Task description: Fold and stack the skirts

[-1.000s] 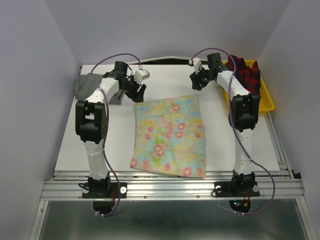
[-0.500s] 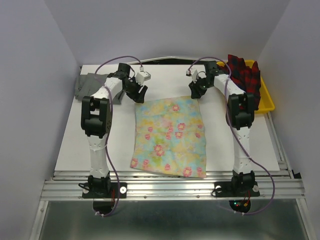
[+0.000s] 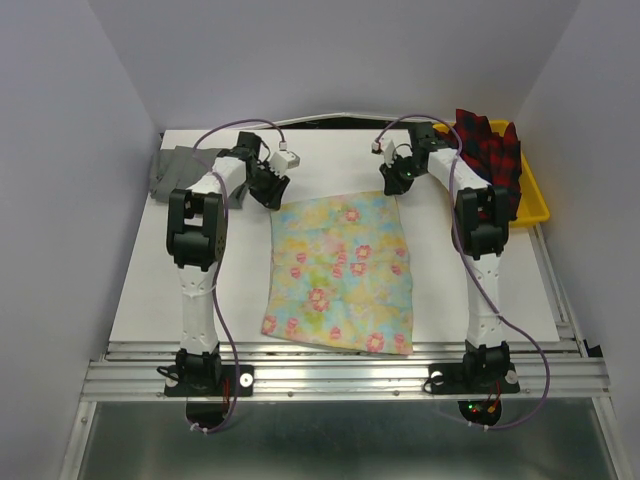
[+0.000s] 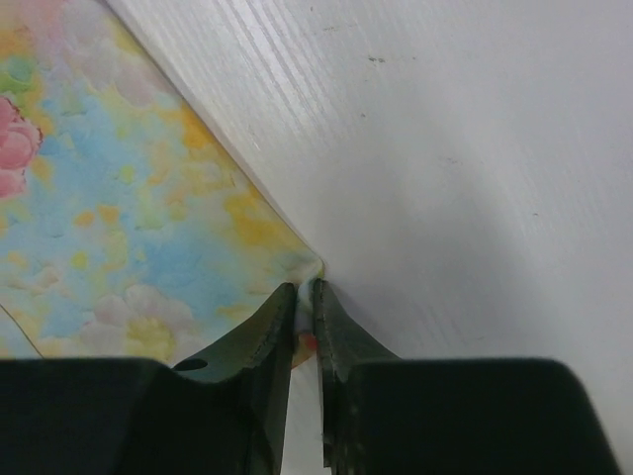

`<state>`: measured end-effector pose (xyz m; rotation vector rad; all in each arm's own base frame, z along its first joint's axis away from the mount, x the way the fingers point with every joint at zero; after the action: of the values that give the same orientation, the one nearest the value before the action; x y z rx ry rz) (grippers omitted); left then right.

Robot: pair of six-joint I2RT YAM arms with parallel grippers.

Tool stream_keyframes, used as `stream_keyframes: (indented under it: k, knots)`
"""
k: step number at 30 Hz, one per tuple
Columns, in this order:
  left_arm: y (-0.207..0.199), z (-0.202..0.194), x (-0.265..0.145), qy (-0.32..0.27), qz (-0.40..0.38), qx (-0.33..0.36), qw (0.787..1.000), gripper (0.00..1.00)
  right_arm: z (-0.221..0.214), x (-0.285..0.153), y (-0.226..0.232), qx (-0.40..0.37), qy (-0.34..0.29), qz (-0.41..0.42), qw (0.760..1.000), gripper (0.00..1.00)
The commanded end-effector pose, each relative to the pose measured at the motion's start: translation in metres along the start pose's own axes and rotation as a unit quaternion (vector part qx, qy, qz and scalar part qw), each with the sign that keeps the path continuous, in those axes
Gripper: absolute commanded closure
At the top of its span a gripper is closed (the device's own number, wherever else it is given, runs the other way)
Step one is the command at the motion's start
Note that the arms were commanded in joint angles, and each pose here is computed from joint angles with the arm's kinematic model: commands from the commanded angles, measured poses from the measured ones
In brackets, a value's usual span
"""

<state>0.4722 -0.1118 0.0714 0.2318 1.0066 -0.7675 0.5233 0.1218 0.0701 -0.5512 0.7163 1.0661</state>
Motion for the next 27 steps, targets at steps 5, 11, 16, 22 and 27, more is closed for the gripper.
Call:
stream_keyframes:
  k: [5, 11, 16, 22, 27]
  knots:
    - [-0.001, -0.001, -0.006, 0.009, -0.021, 0.018, 1.0, 0.66, -0.004, -0.002, -0.012, 0.004, 0.014, -0.022, 1.0, 0.99]
    - [-0.011, 0.008, -0.014, -0.004, -0.062, 0.039, 0.997, 0.79, 0.008, -0.011, -0.021, -0.001, 0.005, -0.043, 0.999, 0.99]
    - [-0.008, 0.018, -0.024, -0.015, -0.063, 0.036, 0.997, 1.0, 0.025, -0.023, -0.033, -0.003, -0.009, -0.075, 0.997, 0.99]
    - [0.006, 0.053, -0.056, -0.078, 0.004, 0.042, 0.996, 1.0, 0.052, -0.052, -0.061, -0.006, -0.036, -0.155, 0.987, 0.99]
    - [0.014, 0.076, -0.084, -0.125, 0.051, 0.058, 0.989, 1.0, 0.081, -0.082, -0.081, -0.029, -0.071, -0.209, 0.975, 0.99]
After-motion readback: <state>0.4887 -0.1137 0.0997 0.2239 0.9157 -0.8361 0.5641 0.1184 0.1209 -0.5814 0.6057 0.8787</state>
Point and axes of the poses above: each gripper's point midway between its finger pads, its own x axis out along the fingers, its own y axis along the line the jaws close on, z = x × y, the point moved 5 cm from there along -x, back along the fingers, and after that the axes turned 8 degrees about -x, right-handed, at the moved point
